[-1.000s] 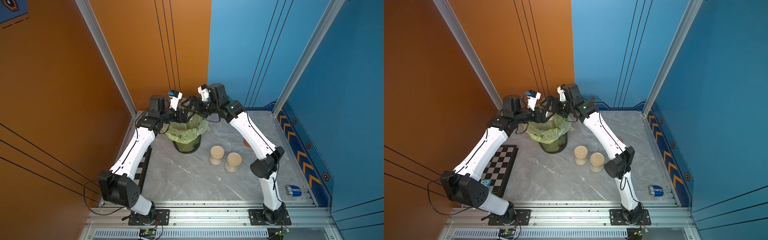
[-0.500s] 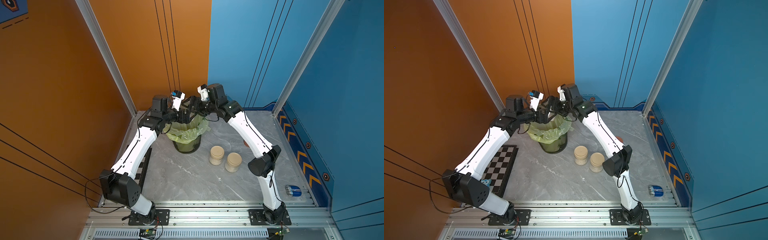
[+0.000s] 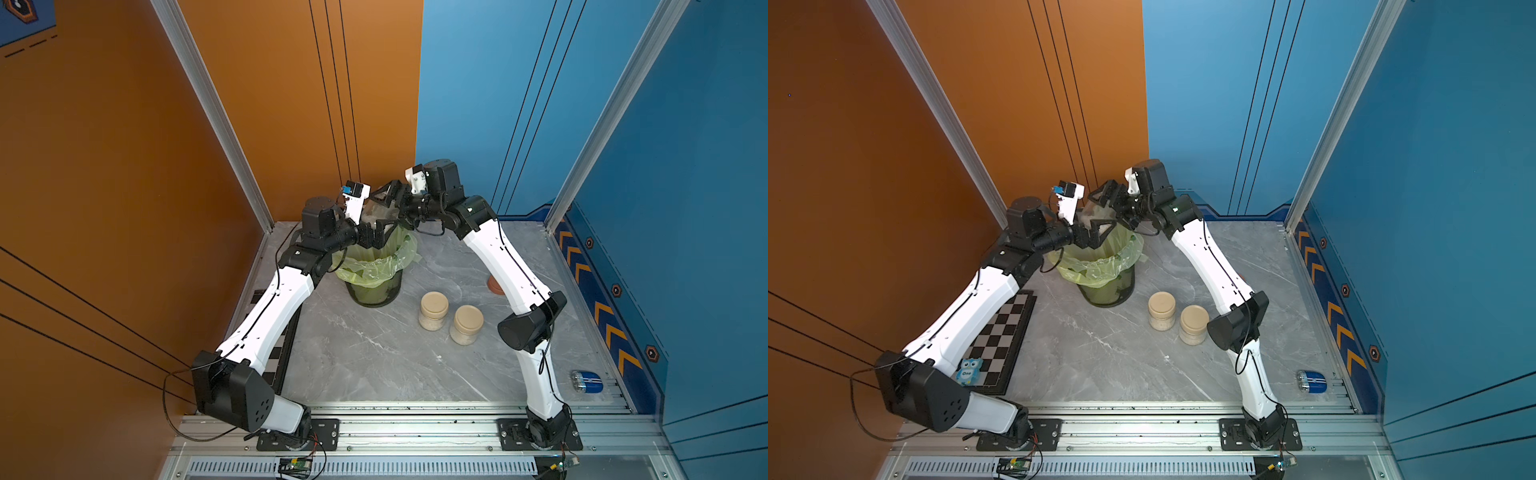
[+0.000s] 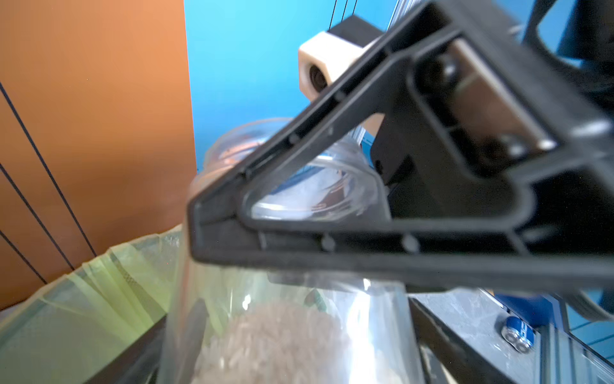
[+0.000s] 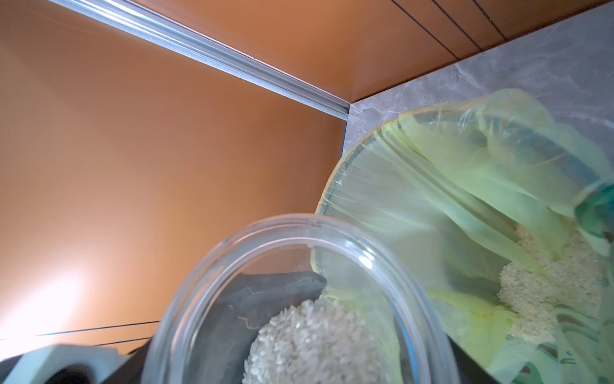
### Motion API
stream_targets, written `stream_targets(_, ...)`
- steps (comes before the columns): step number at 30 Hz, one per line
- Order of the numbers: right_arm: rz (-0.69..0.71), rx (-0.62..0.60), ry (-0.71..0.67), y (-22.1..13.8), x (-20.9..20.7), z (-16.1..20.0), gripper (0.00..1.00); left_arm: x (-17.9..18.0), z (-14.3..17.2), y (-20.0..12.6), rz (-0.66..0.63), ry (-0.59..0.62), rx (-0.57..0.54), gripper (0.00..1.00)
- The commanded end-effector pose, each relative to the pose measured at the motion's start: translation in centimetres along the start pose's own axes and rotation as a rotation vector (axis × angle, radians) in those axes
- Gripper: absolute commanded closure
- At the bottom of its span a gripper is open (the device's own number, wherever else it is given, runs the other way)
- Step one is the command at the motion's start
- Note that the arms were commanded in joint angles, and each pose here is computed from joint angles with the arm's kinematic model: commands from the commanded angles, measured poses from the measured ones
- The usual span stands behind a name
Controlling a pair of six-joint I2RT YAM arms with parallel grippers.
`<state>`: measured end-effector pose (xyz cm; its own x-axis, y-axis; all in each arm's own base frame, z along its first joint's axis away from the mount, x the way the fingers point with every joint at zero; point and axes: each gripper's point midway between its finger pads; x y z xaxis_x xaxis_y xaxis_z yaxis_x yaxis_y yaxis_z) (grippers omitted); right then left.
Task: Empty moldy rice from jars
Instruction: Pour the moldy rice from the jar into the trash bin.
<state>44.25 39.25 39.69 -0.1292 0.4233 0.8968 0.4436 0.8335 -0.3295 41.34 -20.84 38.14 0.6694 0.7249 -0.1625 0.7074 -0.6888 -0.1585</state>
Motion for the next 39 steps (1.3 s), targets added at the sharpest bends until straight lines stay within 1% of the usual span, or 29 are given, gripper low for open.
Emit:
stream_targets(1, -0.157, -0.021, 0.031, -3.0, 5.3, -0.8, 1.00, -0.6, -2.5, -0.6, -0.008, 0.054, -0.157, 0.02)
stream_targets(8, -0.205, 0.037, 0.112, -3.2, 6.2, -0.2, 1.00, -0.2, -3.2, -0.3, -0.016, 0.040, -0.308, 0.02)
stream_targets(13, -0.227, 0.078, 0.163, -3.0, 6.6, 0.4, 1.00, -0.7, -4.0, -0.8, -0.032, 0.081, -0.432, 0.02)
stream_targets(19, -0.249, 0.119, 0.212, -2.2, 6.9, 1.0, 1.00, -0.3, -3.9, -1.3, -0.064, 0.098, -0.514, 0.02)
stream_targets(20, -0.249, 0.127, 0.218, -2.1, 6.9, 1.2, 1.00, -0.3, -4.4, -1.7, -0.072, 0.103, -0.538, 0.02)
stream_targets(21, -0.248, 0.134, 0.225, -1.9, 6.8, 1.2, 1.00, 0.2, -3.3, -1.6, -0.088, 0.096, -0.531, 0.02)
stream_targets(29, -0.242, 0.156, 0.244, -1.5, 6.6, 1.8, 1.00, 0.6, -2.6, -2.4, -0.101, 0.077, -0.582, 0.02)
stream_targets(39, -0.234, 0.156, 0.243, -0.9, 6.3, 2.1, 1.00, 0.2, -4.7, -3.1, -0.081, 0.081, -0.640, 0.02)
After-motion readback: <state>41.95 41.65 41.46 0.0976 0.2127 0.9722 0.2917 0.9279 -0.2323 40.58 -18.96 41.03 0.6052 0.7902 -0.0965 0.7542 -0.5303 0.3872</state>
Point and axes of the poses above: each gripper's point midway between its finger pads, its own y axis out along the fingers, its own x axis along the line the jaws close on, z = x × y, and after that the axes turned 3 degrees about y, right-handed
